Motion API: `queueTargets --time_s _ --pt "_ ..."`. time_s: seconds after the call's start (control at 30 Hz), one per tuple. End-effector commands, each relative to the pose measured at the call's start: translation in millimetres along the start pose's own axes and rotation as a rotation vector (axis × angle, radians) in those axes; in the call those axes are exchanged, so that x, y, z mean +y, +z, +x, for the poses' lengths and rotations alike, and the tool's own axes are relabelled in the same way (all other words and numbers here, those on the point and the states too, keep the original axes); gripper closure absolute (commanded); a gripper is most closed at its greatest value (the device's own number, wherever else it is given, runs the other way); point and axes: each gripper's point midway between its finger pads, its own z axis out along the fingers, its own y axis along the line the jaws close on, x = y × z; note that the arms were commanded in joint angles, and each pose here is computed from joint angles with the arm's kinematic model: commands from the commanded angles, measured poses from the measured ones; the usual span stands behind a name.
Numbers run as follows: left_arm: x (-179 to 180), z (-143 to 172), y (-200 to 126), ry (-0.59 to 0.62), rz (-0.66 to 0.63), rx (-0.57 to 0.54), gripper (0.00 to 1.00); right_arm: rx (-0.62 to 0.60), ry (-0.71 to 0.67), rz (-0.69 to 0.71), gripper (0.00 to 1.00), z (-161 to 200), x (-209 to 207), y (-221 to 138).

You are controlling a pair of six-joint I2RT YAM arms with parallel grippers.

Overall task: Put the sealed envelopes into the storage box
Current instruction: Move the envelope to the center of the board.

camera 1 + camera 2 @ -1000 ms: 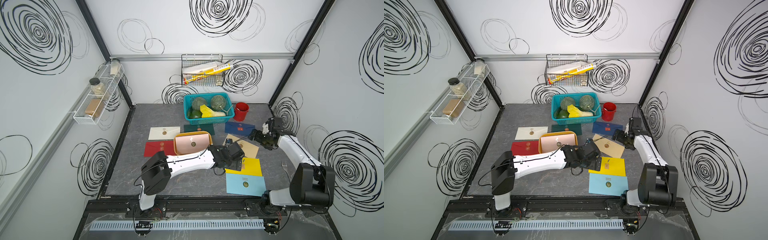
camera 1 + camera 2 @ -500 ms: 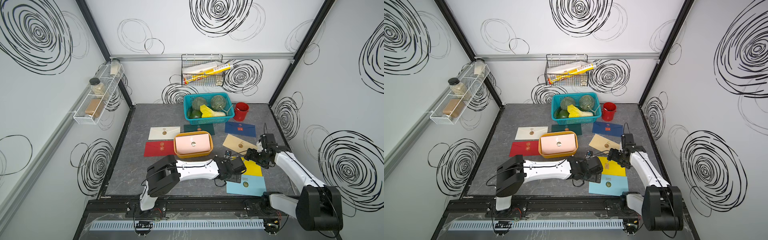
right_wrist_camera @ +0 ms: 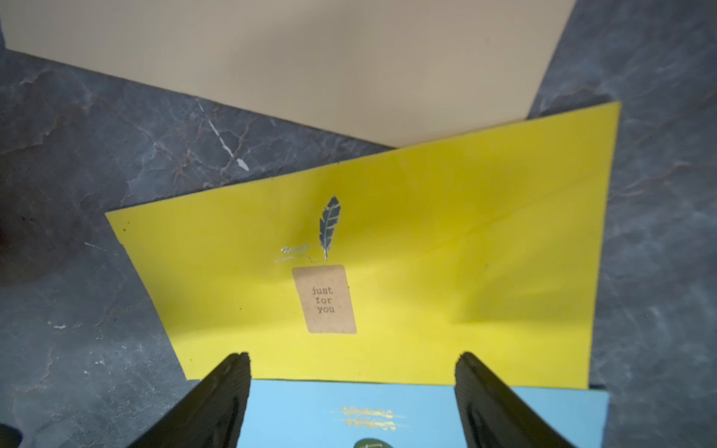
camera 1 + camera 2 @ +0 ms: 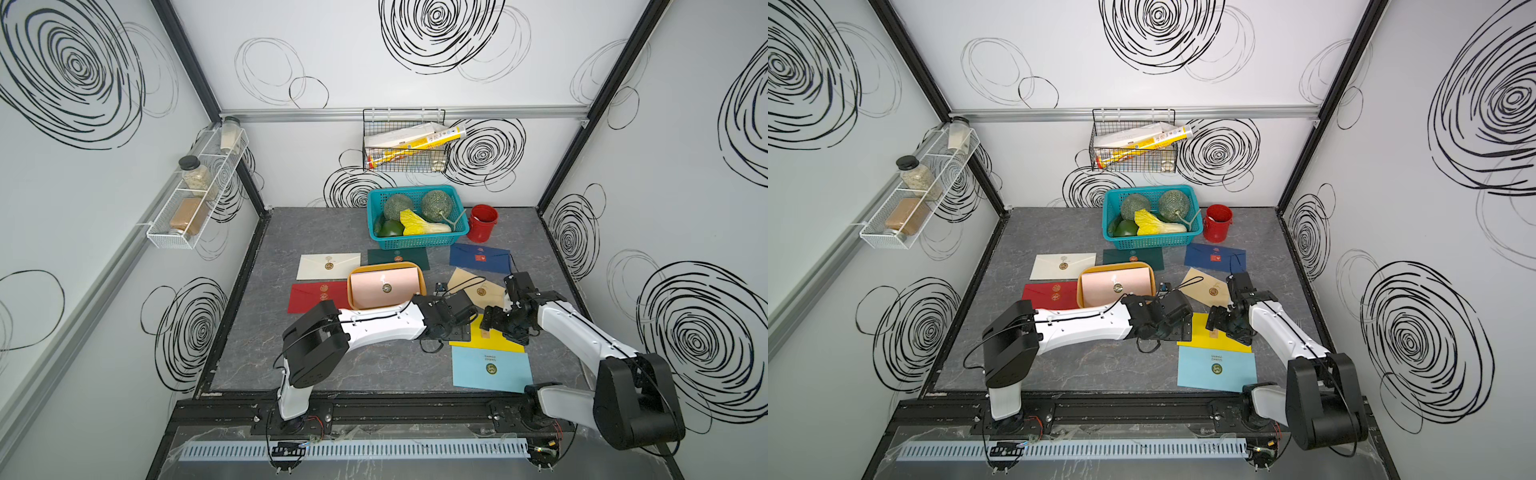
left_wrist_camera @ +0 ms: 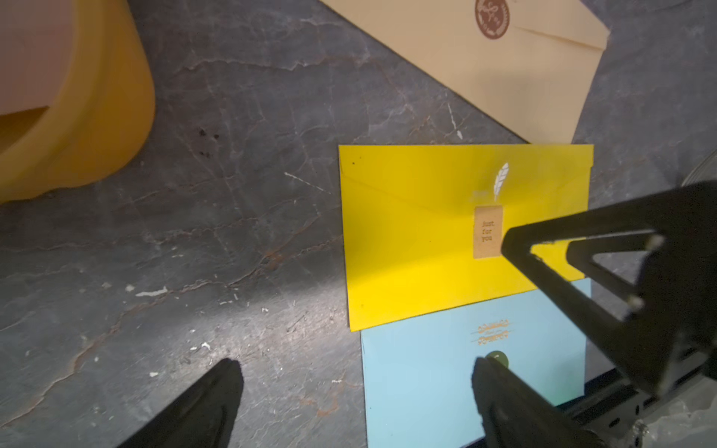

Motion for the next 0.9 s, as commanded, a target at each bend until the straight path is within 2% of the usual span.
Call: queueTargets --time_s 0.0,0.37,0.63,0.87 --pt "-0.2 -6.1 -12.8 0.008 0.022 -0.028 0.01 0.031 0.024 -0.001 0.14 6.3 -1.0 18.1" --pt "-2.5 -13.9 -28.5 0.014 0.051 -0.048 0.01 0.030 0.020 0.045 0.14 -21.7 2.7 41.0" --pt "-5.7 -9.5 -36.0 0.032 0.065 -0.047 0.01 0.022 0.004 0.042 0.13 -54.1 13.4 47.2" --pt "-0.9 3.1 -29.6 0.044 0.051 -0.025 0.01 0.016 -0.015 0.026 0.14 -69.8 12.0 47.0"
